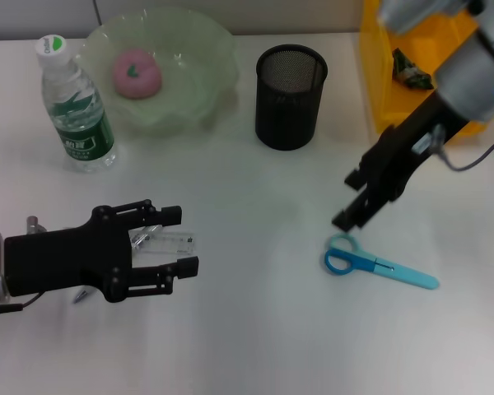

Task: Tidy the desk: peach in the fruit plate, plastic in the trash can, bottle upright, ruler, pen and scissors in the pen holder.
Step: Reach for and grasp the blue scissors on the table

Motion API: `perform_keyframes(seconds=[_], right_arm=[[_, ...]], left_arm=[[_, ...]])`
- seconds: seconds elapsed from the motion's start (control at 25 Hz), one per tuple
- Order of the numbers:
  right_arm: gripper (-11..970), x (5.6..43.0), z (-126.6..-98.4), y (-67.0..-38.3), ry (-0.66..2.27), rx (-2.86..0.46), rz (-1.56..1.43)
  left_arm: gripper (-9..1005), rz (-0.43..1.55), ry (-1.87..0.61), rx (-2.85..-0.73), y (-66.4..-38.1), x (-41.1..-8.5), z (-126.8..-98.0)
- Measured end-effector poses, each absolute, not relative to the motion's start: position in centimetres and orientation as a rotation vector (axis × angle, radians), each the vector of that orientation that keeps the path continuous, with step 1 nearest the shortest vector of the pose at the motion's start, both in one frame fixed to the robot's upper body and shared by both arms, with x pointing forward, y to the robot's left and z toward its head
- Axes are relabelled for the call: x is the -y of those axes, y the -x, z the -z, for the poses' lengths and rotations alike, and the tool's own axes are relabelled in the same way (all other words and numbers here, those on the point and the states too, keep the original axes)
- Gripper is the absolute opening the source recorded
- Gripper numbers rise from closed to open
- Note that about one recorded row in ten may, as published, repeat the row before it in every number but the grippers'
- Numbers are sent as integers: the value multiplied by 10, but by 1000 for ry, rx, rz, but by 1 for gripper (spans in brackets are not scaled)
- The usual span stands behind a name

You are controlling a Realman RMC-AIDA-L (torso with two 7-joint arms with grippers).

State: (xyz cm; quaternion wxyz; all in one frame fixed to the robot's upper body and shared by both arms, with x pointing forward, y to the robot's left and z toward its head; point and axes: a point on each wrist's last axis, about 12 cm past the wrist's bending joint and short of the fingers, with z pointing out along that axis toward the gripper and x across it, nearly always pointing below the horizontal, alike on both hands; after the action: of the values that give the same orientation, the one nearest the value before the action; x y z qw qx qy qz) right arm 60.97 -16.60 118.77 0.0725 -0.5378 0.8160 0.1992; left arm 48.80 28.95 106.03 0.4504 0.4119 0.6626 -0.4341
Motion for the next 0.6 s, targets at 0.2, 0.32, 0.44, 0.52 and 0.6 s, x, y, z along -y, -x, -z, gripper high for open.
perform_keyframes(seconds=[0.2,0.32,0.44,0.52,0.6], right_arm=[[805,148,-1180,-603,1747,-2513,-434],[805,140,-1172,-599,1814,-2544,-321],[804,138,-1168,-597,1823,-2549,-284],[804,136,-1163,-596,1836,-2554,-239],[804,136,-1160,-594,1844,-2554,-229]], left_arm=[[784,1052,-1032,-1640,-489,-289,-1058],[784,1045,-1028,-1642,-490,-289,-1059],[784,1038,-1027,-1647,-490,-289,-1058],[784,1036,-1027,-1651,-491,-289,-1058],[784,1035,-1026,-1655,-491,-289,-1058]])
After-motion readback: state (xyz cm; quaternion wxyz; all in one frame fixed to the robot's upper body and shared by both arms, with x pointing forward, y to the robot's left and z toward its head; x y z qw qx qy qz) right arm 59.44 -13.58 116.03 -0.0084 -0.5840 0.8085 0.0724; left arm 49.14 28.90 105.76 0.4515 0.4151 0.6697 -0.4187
